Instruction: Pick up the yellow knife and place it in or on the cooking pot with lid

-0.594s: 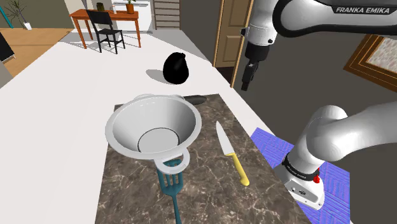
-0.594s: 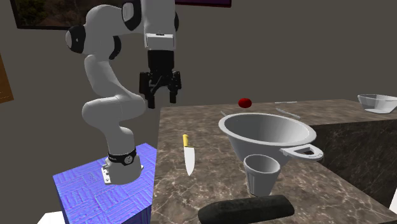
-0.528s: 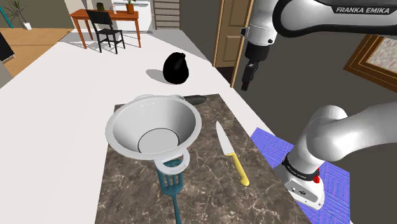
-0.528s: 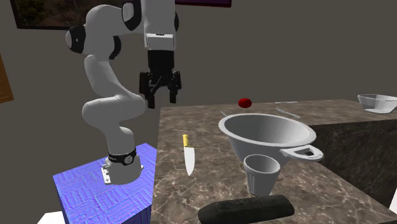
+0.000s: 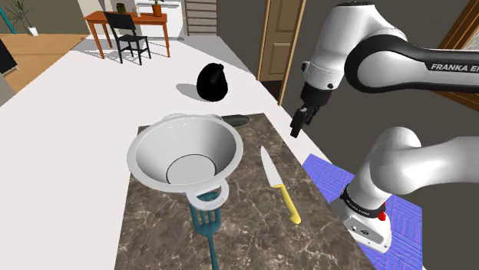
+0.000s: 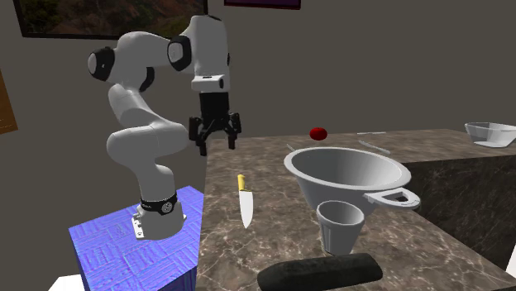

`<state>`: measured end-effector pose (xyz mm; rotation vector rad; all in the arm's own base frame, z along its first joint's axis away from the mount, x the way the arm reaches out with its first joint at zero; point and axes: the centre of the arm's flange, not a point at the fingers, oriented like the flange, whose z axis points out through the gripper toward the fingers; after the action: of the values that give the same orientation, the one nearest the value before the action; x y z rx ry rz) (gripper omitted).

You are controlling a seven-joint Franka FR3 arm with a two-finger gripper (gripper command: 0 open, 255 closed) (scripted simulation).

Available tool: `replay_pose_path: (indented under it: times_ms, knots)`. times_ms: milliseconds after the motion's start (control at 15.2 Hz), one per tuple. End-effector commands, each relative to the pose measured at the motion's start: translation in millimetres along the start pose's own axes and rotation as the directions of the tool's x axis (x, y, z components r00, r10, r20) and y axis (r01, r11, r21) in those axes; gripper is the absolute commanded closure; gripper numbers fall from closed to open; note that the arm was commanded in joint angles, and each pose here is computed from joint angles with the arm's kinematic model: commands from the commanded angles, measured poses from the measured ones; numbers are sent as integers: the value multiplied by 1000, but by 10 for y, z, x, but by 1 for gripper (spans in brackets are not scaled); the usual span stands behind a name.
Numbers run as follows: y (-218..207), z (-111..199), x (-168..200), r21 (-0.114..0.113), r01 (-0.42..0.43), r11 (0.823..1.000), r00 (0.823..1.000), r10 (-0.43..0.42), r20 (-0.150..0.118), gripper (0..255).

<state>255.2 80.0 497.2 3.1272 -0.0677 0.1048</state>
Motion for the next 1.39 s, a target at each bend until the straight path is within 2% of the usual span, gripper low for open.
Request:
replay_pose_path:
  times_ms: [0, 132, 330, 528, 726, 1320]
  knots:
    - [-122, 172, -155, 5, -76, 997, 997, 76, -18, 0]
    - [-287, 343, -296, 9, -144, 990, 989, 144, -35, 0]
    - [-553, 604, -479, 18, -244, 970, 968, 245, -60, 0]
    - [-836, 867, -628, 29, -341, 939, 936, 343, -83, 0]
    - [-1134, 1133, -740, 43, -435, 899, 893, 437, -106, 0]
    - [-1146, 1544, -699, 43, -439, 897, 891, 442, -107, 0]
